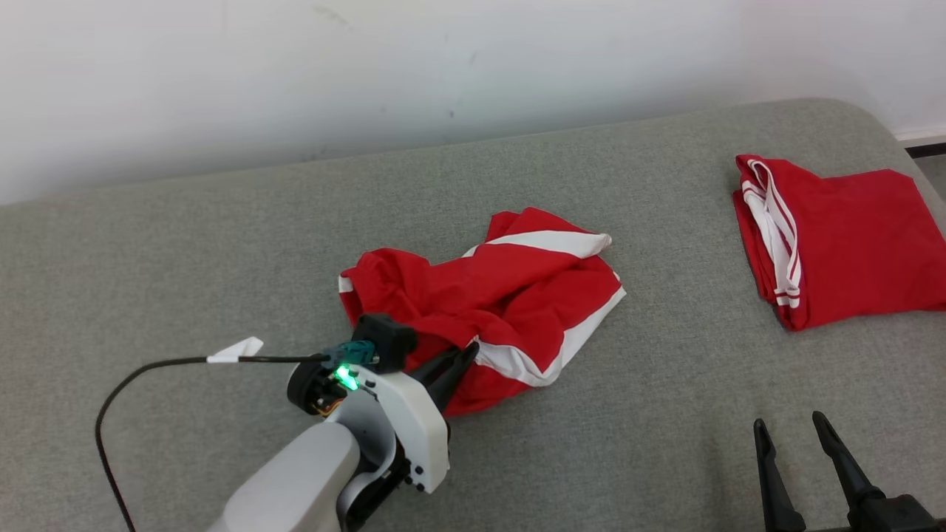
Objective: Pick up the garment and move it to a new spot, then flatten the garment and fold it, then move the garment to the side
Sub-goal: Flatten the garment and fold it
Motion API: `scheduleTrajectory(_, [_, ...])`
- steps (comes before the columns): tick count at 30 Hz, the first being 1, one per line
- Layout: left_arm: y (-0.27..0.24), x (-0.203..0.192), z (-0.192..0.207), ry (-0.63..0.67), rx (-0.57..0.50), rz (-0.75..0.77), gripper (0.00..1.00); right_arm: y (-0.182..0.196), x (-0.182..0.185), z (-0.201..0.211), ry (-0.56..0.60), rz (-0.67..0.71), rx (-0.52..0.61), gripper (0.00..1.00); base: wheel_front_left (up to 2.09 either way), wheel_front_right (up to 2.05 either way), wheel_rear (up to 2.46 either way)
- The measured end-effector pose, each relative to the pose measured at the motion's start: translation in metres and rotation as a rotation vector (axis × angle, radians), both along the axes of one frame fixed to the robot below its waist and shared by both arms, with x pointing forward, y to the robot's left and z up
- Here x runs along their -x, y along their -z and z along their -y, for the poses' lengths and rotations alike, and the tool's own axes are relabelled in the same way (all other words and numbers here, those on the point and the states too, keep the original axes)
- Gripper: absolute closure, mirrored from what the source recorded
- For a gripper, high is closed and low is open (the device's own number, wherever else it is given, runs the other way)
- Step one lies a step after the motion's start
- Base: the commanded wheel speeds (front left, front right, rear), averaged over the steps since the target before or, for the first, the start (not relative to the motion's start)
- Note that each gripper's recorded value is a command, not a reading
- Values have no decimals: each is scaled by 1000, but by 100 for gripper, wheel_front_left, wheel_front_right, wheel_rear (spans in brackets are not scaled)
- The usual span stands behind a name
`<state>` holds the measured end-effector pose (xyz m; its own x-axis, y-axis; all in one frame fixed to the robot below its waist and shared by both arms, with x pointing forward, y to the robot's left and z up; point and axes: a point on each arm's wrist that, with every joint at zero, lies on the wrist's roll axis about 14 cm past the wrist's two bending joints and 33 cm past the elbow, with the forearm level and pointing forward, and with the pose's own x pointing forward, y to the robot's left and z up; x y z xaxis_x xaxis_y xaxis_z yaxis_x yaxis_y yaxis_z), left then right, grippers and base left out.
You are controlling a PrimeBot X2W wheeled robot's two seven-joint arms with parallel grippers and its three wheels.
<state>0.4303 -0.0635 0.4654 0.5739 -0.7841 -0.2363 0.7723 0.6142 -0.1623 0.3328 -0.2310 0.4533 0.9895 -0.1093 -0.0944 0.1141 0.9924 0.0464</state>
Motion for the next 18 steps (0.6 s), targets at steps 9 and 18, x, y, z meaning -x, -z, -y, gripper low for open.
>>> scheduleTrajectory(9, [-14, 13, -12, -23, 53, -11, 100, 1, 1, -4, -12, 1, -8, 0, 0, 0, 0])
scheduleTrajectory(18, [31, 90, -65, -32, -56, -235, 100, 0, -8, -22, -76, 11, -16, 0, 0, 0, 0])
